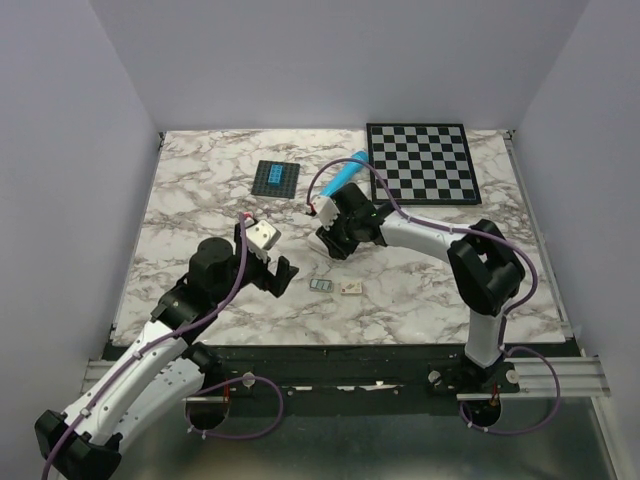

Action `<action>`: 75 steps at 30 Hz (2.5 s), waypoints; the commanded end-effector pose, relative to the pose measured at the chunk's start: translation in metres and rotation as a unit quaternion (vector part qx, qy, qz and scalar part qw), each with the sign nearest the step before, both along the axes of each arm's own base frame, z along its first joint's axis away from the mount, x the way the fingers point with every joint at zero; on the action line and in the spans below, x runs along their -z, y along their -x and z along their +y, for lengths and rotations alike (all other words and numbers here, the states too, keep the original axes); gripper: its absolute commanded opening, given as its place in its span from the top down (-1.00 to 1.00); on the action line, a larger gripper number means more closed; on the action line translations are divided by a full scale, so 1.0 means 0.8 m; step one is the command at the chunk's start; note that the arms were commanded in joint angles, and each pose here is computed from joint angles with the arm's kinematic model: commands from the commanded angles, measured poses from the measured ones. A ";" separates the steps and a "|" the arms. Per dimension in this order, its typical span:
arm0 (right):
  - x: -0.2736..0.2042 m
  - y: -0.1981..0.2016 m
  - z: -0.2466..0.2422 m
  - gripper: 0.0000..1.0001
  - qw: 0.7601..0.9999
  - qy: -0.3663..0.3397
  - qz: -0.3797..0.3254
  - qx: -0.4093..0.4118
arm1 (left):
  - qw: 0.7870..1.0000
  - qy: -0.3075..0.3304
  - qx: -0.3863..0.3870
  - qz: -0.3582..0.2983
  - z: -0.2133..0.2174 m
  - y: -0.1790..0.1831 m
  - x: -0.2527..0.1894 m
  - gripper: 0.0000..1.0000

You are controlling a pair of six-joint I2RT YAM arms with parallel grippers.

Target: Load the staples into the stapler

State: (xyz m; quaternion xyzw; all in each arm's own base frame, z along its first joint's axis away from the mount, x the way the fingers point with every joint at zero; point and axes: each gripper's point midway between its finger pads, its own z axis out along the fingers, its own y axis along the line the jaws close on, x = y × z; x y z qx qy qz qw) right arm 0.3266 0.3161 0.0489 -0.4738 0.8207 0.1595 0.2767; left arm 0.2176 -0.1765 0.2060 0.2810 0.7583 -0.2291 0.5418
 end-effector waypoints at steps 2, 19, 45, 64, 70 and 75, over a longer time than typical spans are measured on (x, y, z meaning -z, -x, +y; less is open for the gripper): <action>-0.002 -0.008 -0.001 -0.03 0.999 0.010 -0.020 -0.029 | 0.997 0.004 0.066 -0.037 -0.020 0.007 -0.008 -0.97; -0.115 -0.024 -0.106 -1.00 0.950 -0.054 -0.166 0.260 | 0.967 -0.159 0.171 -0.099 -0.051 -0.053 0.021 -0.98; -0.175 0.039 -0.200 -1.00 0.789 -0.364 -0.300 0.393 | 0.867 -0.273 0.414 -0.044 -0.148 -0.131 0.152 -0.90; -0.163 0.032 -0.193 -1.00 0.801 -0.347 -0.294 0.390 | 0.840 -0.295 0.455 -0.020 -0.176 -0.132 0.182 -0.37; -0.161 0.032 -0.192 -1.00 0.803 -0.344 -0.293 0.388 | 0.833 -0.294 0.469 -0.003 -0.180 -0.127 0.189 -0.29; -0.160 0.031 -0.191 -1.00 0.805 -0.343 -0.293 0.387 | 0.831 -0.291 0.474 0.007 -0.184 -0.125 0.194 -0.12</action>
